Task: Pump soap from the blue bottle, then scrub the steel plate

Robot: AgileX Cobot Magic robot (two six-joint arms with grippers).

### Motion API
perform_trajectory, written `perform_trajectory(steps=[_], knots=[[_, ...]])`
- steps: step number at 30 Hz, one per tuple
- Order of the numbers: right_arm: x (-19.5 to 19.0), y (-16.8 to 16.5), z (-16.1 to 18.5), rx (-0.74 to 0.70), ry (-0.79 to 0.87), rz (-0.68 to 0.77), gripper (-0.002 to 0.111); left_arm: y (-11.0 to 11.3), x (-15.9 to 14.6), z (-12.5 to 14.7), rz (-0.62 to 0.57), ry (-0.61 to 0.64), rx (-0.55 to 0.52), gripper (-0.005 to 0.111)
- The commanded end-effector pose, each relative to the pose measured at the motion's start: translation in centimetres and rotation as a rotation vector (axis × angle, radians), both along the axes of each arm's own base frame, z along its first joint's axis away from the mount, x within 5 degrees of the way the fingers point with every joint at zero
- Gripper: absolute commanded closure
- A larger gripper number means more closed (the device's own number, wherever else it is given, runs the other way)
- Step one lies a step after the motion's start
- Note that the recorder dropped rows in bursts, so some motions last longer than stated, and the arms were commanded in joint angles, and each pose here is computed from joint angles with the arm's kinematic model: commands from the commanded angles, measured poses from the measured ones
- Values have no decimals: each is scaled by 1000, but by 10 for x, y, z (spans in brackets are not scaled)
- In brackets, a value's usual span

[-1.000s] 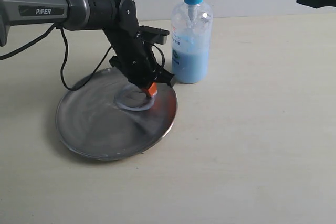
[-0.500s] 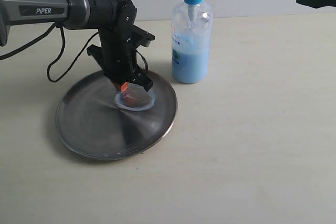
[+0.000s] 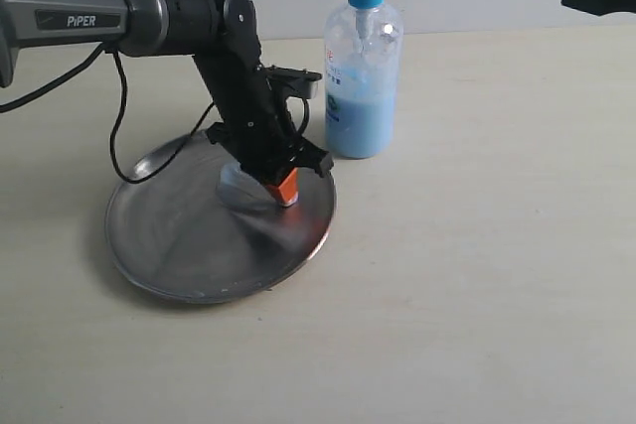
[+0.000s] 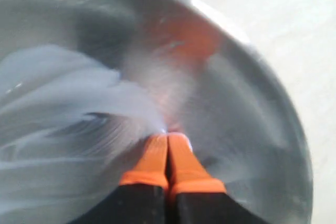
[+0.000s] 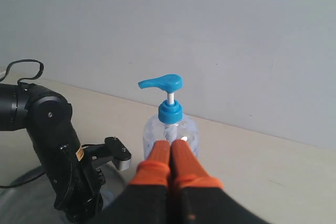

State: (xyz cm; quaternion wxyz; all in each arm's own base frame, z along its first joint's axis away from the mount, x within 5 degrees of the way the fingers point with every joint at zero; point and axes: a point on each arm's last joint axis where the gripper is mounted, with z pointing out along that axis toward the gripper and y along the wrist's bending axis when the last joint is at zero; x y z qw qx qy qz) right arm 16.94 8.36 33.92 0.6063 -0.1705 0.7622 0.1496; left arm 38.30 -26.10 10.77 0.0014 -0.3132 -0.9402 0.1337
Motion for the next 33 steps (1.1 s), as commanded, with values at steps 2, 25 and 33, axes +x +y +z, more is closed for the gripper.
perform_trajectory(steps=[2,25,33], knots=[[0,0,-1,0,-2,-2,108,2,7,-18,13,-85,39,107],[0,-1,-3,-35,3,5,108,34,-16,144,227,-326,41,107],[-1,-1,-4,-48,14,7,108,59,-64,155,268,-315,-8,107]])
